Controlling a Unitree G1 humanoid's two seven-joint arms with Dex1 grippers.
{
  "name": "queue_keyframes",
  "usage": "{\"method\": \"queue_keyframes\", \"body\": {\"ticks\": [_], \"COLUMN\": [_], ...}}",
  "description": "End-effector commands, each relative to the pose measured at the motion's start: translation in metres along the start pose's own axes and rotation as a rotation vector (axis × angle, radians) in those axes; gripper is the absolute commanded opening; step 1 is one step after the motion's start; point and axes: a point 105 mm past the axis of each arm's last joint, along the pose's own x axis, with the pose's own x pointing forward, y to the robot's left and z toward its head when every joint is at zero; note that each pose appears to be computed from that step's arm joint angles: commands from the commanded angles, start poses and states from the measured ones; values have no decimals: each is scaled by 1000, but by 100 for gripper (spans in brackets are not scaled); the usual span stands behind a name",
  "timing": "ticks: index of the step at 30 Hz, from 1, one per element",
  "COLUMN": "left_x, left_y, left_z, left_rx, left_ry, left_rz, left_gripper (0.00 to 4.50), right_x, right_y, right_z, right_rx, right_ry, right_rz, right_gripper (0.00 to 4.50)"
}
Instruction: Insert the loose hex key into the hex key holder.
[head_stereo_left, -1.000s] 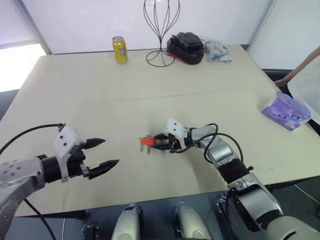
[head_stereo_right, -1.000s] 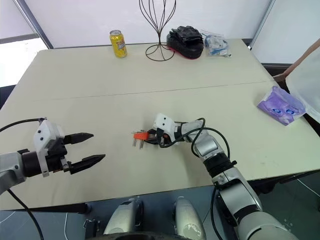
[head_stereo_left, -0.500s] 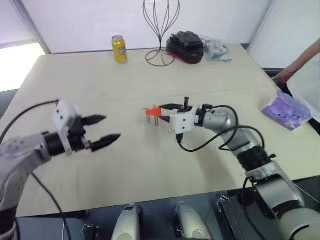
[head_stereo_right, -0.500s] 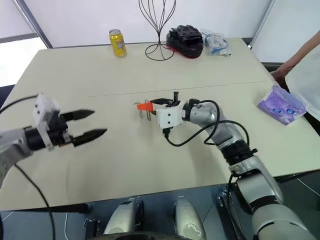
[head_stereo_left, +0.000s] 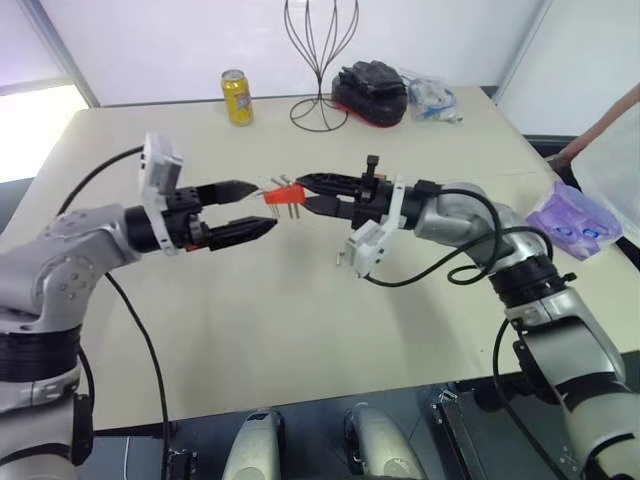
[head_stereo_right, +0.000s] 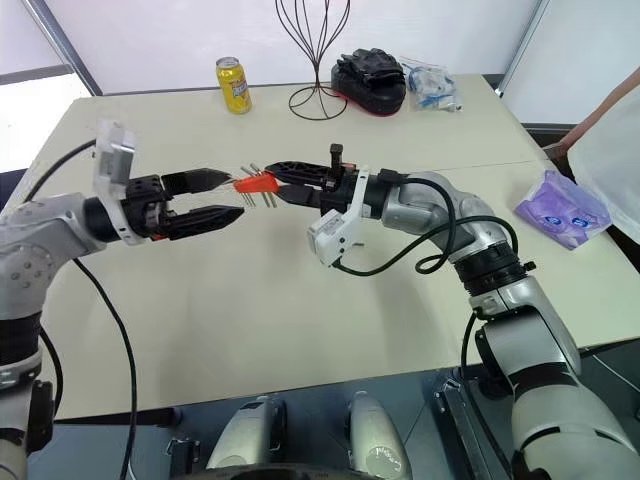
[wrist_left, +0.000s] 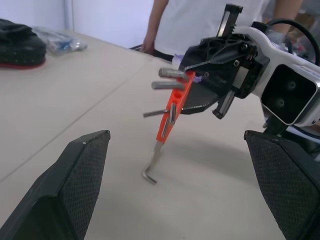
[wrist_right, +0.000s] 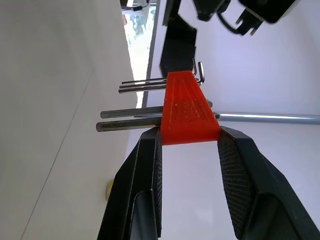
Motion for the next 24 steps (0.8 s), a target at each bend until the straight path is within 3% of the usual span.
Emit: {"method": "queue_keyframes", "body": {"ticks": [1,24], "left_x": [2,13], "left_y": [-4,-6], "left_z": [14,19], "left_rx": [37,43], "left_ry": [-38,-108], "left_rz": [-36,-72], "left_gripper": [450,450], "right_x": [0,0], "right_y": [-26,-20], "right_z": [2,13], "right_rx": [-44,13], "right_ry": [-28,-75], "right_rz": [-80,-41], "right_gripper": [101,101]}}
